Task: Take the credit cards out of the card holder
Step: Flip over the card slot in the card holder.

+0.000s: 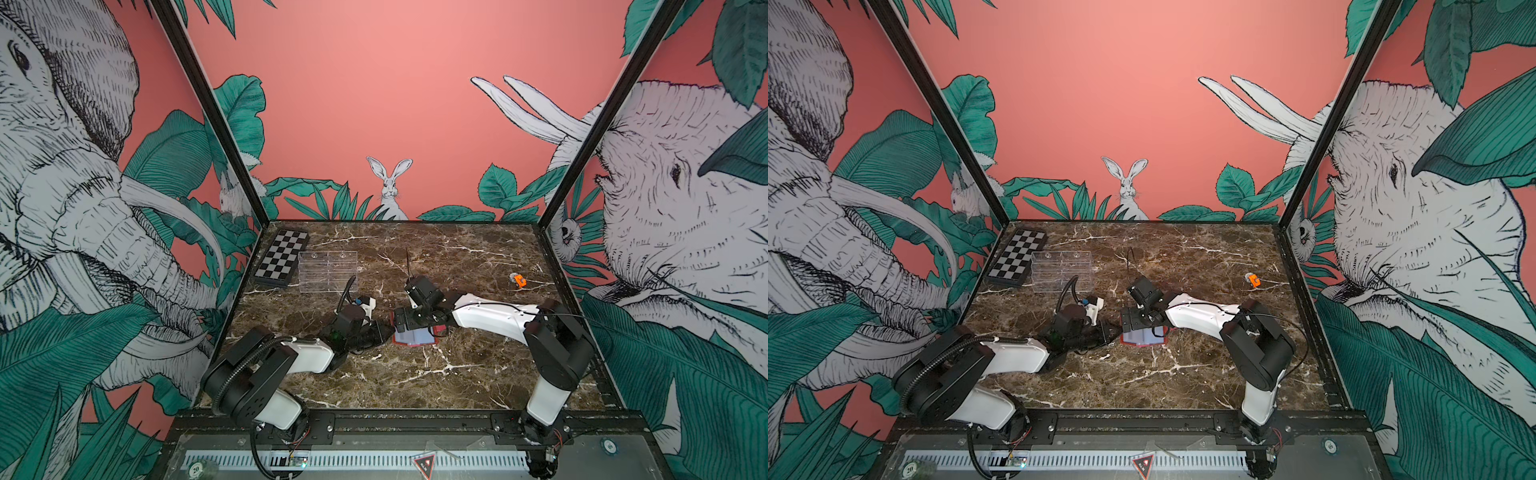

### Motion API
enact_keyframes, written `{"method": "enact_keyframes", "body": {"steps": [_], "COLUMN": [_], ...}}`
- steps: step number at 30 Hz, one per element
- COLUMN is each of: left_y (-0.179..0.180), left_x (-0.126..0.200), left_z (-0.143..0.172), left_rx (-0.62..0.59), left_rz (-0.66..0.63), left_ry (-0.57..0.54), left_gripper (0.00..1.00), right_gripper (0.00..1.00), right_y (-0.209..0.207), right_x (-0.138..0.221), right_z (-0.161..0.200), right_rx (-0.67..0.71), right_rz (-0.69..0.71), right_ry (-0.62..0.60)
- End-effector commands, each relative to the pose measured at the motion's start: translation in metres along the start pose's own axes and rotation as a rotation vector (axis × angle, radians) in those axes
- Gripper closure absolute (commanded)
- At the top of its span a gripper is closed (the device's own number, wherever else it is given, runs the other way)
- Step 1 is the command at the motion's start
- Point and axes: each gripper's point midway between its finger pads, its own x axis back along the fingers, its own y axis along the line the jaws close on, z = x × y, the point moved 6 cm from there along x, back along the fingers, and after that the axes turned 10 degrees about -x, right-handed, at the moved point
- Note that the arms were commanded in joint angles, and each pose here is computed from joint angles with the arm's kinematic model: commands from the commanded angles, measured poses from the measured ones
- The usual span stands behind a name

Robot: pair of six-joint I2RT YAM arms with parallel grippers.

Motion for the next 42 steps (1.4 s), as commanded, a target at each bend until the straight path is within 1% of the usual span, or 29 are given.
{"method": "enact_keyframes", "body": {"steps": [1, 8, 19, 26, 32, 42], "left_y": [-0.008, -0.009, -0.01, -0.01, -0.009, -0.008], "left_x": [0.002, 0.001, -0.001, -0.001, -0.001, -0.001], "left_z": [-0.006, -0.007, -0.008, -0.008, -0.007, -0.006], "left_rx": [-0.031, -0.033, -0.036, -0.035, -0.038, -0.041], "left_rz": [0.019, 0.02, 0.027, 0.024, 0.016, 0.008], "left_ry": [-0.027, -0.023, -0.019, -0.02, -0.015, -0.013], "left_gripper": [1.0, 1.0, 1.0, 1.0, 1.0, 1.0], "right_gripper": [0.02, 0.02, 0.02, 0.04, 0.08, 0.11], "right_y": [-0.008, -0.012, -0.01, -0.02, -0.03, -0.035], "right_x": [-0.005, -0.008, -0.012, -0.012, -0.011, -0.005], "right_z": [0.002, 0.004, 0.006, 0.008, 0.009, 0.009], "right_rx": [-0.008, -0.009, -0.001, 0.002, 0.023, 0.041], "right_rz": [0.041, 0.058, 0.041, 0.115, 0.21, 0.267], "right_ry": [-0.002, 0.005, 0.024, 0.024, 0.025, 0.004]}}
